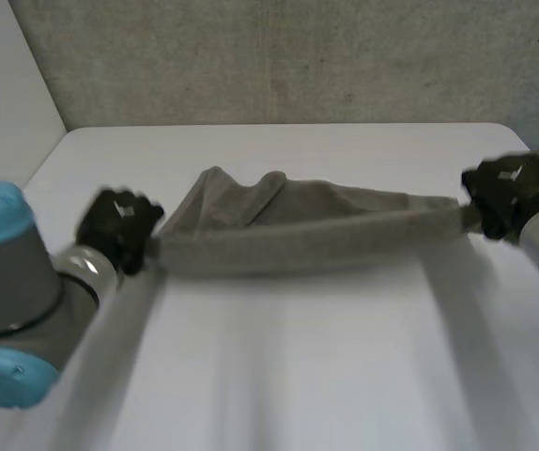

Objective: Fold the towel.

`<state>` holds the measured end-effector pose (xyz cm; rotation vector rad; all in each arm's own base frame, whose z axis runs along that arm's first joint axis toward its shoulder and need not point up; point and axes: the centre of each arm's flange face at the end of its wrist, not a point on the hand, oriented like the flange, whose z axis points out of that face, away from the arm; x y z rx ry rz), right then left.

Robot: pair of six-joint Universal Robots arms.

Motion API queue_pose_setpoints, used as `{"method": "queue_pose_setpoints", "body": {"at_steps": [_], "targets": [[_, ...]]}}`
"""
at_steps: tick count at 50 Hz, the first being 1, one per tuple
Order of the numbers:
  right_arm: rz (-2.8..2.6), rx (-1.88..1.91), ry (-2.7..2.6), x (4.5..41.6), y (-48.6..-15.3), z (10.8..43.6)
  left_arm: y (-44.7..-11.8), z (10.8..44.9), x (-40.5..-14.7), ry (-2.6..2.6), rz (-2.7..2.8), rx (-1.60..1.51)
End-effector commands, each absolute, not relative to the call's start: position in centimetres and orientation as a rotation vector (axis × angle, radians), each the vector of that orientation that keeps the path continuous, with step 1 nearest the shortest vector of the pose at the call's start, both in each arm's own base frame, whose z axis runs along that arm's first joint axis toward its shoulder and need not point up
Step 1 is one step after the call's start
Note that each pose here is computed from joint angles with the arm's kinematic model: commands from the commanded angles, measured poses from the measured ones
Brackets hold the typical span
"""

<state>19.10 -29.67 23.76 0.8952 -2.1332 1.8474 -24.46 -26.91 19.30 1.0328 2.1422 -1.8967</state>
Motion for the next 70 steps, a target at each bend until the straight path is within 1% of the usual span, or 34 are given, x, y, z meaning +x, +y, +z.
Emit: {"method": "queue_pose_setpoints", "body": {"at_steps": [1,3,4,6,10,12,15,19,21,24,28,29,33,35,36,38,39,41,44,47,50,52,53,55,56,58,59,60,61,63,64,66,67,70], "targets": [[2.122,0.872,-1.832,19.2,-27.6,33.2,-26.8,30.5,-23.2,1.817,-2.243,0.837],[2.171,0.884,-1.775,19.0,-26.3,36.7,-25.7,34.3,-22.8,1.712,-2.337,0.786],[2.171,0.884,-1.775,19.0,-26.3,36.7,-25.7,34.3,-22.8,1.712,-2.337,0.786],[2.112,0.917,-1.811,18.5,-25.8,38.1,-25.1,36.4,-22.6,1.674,-2.368,0.773],[1.995,0.929,-1.860,17.2,-26.4,38.0,-25.1,36.8,-22.5,1.693,-2.349,0.780],[1.928,0.958,-1.888,16.9,-27.2,37.2,-25.3,36.5,-22.6,1.717,-2.327,0.791],[1.805,1.069,-1.890,17.4,-29.1,35.1,-27.5,32.6,-23.2,1.860,-2.192,0.864],[1.756,1.134,-1.909,18.2,-30.3,33.4,-29.0,30.1,-23.8,1.924,-2.121,0.903],[1.725,1.200,-1.940,19.3,-31.6,31.2,-30.8,28.0,-24.5,1.951,-2.062,0.944],[1.724,1.225,-1.937,20.0,-32.2,30.3,-32.3,26.6,-25.4,1.937,-2.024,0.991],[1.759,1.299,-1.810,22.2,-34.5,27.9,-34.3,26.3,-26.1,1.848,-2.026,1.016],[1.792,1.302,-1.725,22.9,-35.4,27.7,-35.5,26.8,-26.5,1.782,-2.056,0.995],[1.903,1.225,-1.511,23.9,-37.3,28.7,-37.0,29.0,-27.1,1.652,-2.173,0.925],[2.079,1.061,-1.258,24.8,-38.7,31.6,-37.9,32.0,-27.3,1.509,-2.330,0.807],[2.080,1.060,-1.257,24.8,-38.7,31.7,-37.9,32.1,-27.3,1.509,-2.331,0.806],[2.225,0.887,-1.035,25.1,-39.4,34.2,-37.6,35.9,-27.1,1.372,-2.506,0.666],[2.226,0.886,-1.034,25.1,-39.4,34.2,-37.6,35.9,-27.1,1.372,-2.507,0.665],[2.367,0.798,-0.931,26.0,-37.8,36.6,-36.6,39.2,-26.3,1.290,-2.628,0.542],[2.429,0.786,-0.966,26.1,-36.2,37.7,-36.0,40.2,-25.8,1.309,-2.685,0.479],[2.424,0.809,-1.034,26.0,-36.1,37.1,-35.8,40.0,-25.6,1.336,-2.693,0.469],[2.375,0.890,-1.218,25.9,-35.6,35.4,-35.8,38.1,-25.6,1.428,-2.654,0.501],[2.290,0.986,-1.421,25.7,-34.9,33.2,-35.7,35.2,-25.6,1.544,-2.580,0.562],[2.290,0.986,-1.422,25.7,-34.9,33.2,-35.7,35.2,-25.6,1.545,-2.580,0.562],[2.171,1.074,-1.604,25.4,-33.9,30.8,-35.3,31.5,-25.3,1.679,-2.483,0.621],[2.171,1.074,-1.604,25.4,-33.9,30.8,-35.3,31.4,-25.3,1.680,-2.482,0.621],[2.038,1.167,-1.775,25.1,-32.7,27.7,-34.4,27.7,-24.5,1.814,-2.371,0.674],[2.037,1.167,-1.776,25.1,-32.7,27.7,-34.4,27.7,-24.5,1.815,-2.371,0.675],[1.967,1.205,-1.853,24.8,-32.1,26.1,-33.6,25.7,-24.4,1.880,-2.316,0.715],[1.966,1.205,-1.854,24.8,-32.0,26.1,-33.6,25.7,-24.4,1.881,-2.315,0.716],[1.853,1.253,-1.978,24.4,-30.9,23.0,-32.0,22.2,-24.1,1.995,-2.212,0.808],[1.852,1.253,-1.978,24.4,-30.9,22.9,-32.0,22.2,-24.1,1.996,-2.212,0.808],[1.729,1.306,-2.090,24.2,-30.1,19.2,-30.7,19.4,-23.5,2.080,-2.121,0.880],[1.728,1.306,-2.090,24.2,-30.1,19.2,-30.7,19.4,-23.4,2.080,-2.120,0.880],[1.629,1.340,-2.175,24.0,-29.6,16.2,-29.6,17.7,-23.1,2.111,-2.056,0.940]]}}
